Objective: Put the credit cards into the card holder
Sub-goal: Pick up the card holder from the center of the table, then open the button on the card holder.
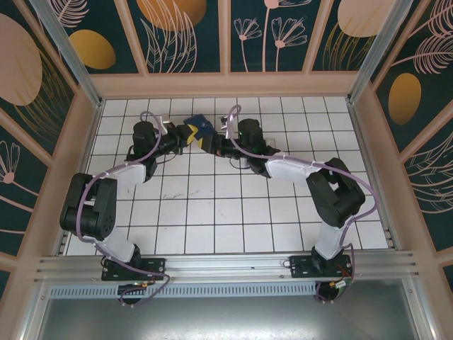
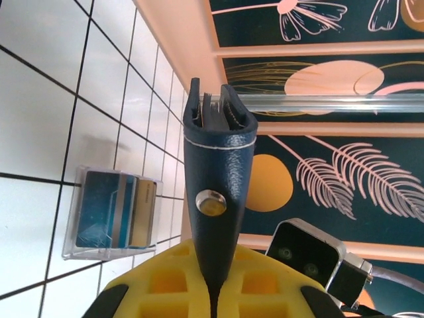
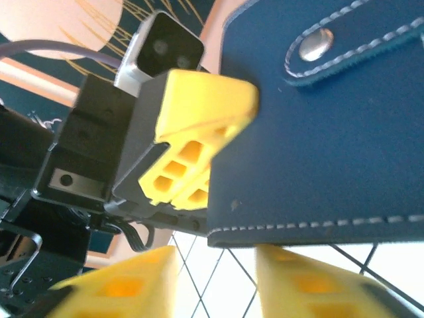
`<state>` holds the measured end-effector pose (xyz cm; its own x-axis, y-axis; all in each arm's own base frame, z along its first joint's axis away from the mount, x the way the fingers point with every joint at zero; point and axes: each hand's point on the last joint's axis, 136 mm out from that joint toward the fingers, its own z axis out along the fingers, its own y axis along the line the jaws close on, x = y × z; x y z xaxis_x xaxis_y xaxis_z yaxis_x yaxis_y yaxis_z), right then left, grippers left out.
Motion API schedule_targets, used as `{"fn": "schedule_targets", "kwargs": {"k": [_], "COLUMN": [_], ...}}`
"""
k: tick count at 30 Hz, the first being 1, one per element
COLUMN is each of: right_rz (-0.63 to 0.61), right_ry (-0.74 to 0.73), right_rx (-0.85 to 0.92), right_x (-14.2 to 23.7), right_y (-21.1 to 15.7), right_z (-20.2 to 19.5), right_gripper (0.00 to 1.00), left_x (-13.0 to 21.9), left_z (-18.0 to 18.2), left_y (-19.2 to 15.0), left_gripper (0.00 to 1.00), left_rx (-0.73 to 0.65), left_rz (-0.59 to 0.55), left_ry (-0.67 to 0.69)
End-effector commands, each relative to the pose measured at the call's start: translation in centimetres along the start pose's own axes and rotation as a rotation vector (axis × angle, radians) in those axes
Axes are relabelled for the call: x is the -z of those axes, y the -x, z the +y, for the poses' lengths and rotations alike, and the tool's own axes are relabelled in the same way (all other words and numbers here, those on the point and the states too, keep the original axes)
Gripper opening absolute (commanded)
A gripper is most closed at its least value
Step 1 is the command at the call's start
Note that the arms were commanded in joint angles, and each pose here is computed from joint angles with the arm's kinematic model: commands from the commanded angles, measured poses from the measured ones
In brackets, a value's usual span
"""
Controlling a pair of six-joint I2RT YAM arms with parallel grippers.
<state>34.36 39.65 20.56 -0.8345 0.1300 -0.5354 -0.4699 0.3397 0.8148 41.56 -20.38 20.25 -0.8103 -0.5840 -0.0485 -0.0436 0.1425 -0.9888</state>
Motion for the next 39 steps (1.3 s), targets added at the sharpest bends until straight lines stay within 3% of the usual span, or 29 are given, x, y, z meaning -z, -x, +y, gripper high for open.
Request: {"fn": "schedule_targets", "kwargs": {"k": [1,4,8,11,23,28,39], "right_rz": [0.0,-0.038,-0.02,-0.002,0.142,0.212,0.324], "right_ry": [-0.061,-0.194,-0.387,-0.446,-0.615,-0.53,-0.561], "right_rx": [0.089,0.179,0.292,0.317,0.238,0.18,0.091], "right_x": [1.9,4.3,5.8,5.4,1.8,0.5,-1.2], "right_y": [-0.6,-0.2,1.0,2.1,2.7,1.4,-0.5], "right_z": [0.5,-0.8,-2.9,-3.2,-6.9,-6.2,-8.6], "right_gripper": [0.5,0.58,0.57,0.55,0.27,0.26,0.27], "left_x": [0.0,0.0,-0.6,-1.4,-1.4,-2.3,-2.7], "left_z": [-0.9,0.2,0.8,1.0,2.7,2.3,1.9], "left_y": [0.0,0.2,-0.5,-1.3,-4.0,-4.7,-4.9], "left_gripper": [0.03,0.04,0.05,0.06,0.0,0.0,0.0], "left_rx": [-0.146,-0.271,-0.441,-0.497,-0.454,-0.386,-0.374], "left_rz": [0.011,0.027,0.073,0.124,0.215,0.231,0.253], "left_ry": [0.022,0.13,0.253,0.301,0.314,0.222,0.186]}}
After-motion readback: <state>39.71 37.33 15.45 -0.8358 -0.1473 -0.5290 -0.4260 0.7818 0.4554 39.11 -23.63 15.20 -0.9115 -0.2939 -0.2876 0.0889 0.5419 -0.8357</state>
